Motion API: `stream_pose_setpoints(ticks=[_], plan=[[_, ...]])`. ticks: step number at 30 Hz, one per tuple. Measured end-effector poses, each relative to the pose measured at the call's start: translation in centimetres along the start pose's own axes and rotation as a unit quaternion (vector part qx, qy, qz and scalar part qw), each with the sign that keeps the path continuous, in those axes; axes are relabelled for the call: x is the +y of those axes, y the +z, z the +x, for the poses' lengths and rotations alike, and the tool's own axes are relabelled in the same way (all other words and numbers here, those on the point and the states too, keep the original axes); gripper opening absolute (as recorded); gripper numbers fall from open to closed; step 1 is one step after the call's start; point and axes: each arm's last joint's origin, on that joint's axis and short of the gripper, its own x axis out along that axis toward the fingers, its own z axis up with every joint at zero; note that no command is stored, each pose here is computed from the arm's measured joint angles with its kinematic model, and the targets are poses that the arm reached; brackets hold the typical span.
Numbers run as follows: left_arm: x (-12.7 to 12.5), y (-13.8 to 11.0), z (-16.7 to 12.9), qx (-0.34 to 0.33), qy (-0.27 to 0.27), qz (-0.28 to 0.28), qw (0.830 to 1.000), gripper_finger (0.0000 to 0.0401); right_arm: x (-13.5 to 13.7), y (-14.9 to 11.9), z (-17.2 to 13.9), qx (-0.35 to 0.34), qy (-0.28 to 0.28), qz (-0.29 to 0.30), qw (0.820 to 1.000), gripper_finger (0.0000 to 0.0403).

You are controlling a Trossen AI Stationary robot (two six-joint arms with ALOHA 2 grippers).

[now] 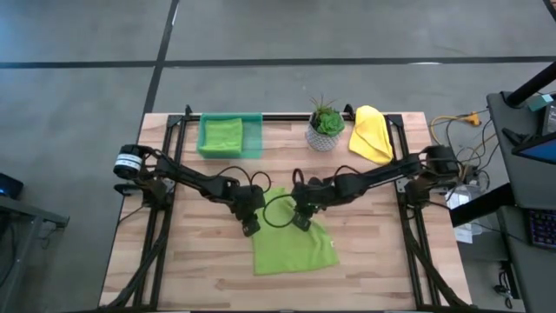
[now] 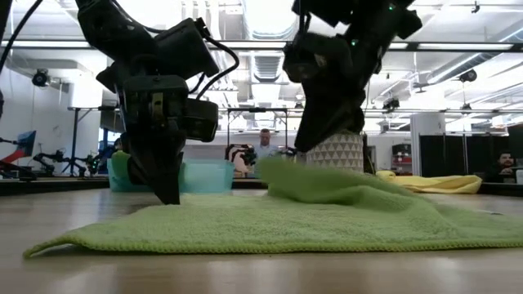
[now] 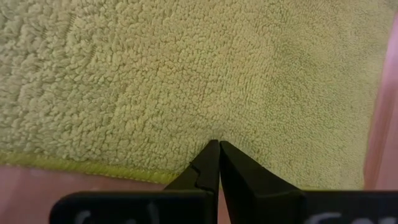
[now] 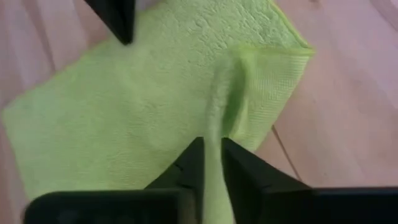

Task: Fold microfiber towels
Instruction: Fold the yellow-green microfiber cloth

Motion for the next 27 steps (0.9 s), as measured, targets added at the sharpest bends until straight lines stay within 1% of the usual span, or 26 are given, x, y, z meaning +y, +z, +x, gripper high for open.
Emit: stream_pose_setpoints(ticks=[5,7,9,11,13,16,20,23,27], plan=[[0.0,0.0,0.0,0.0,0.0,0.002,1.0,0.0001,-0.2,-0.1,-1.4,-0.033,0.023,0.008,0.999,0.0128],[0.0,0.0,0.0,0.0,0.0,0.007,1.0,0.0001,-0.6,-0.6,-1.4,-0.043,0.03,0.019,0.998,0.0154],[0.0,0.0,0.0,0.0,0.0,0.008,1.0,0.0001,-1.1,-1.5,-0.9,-0.043,0.03,0.024,0.998,0.0172],[0.0,0.0,0.0,0.0,0.0,0.008,1.0,0.0001,-1.6,-2.0,-0.3,-0.047,0.029,0.035,0.998,0.018],[0.0,0.0,0.0,0.0,0.0,0.008,1.0,0.0001,-2.1,-2.1,0.2,-0.058,0.033,0.047,0.997,0.0179],[0.0,0.0,0.0,0.0,0.0,0.008,1.0,0.0001,-3.3,-2.0,0.7,-0.074,0.03,0.072,0.994,0.0163],[0.0,0.0,0.0,0.0,0.0,0.008,1.0,0.0001,-4.5,-1.5,1.0,-0.113,0.064,0.108,0.986,0.0135],[0.0,0.0,0.0,0.0,0.0,0.008,1.0,0.0001,-5.5,-1.6,1.3,-0.107,0.065,0.124,0.984,0.012],[0.0,0.0,0.0,0.0,0.0,0.008,1.0,0.0001,-6.3,-1.4,1.4,-0.104,0.065,0.124,0.985,0.0111]])
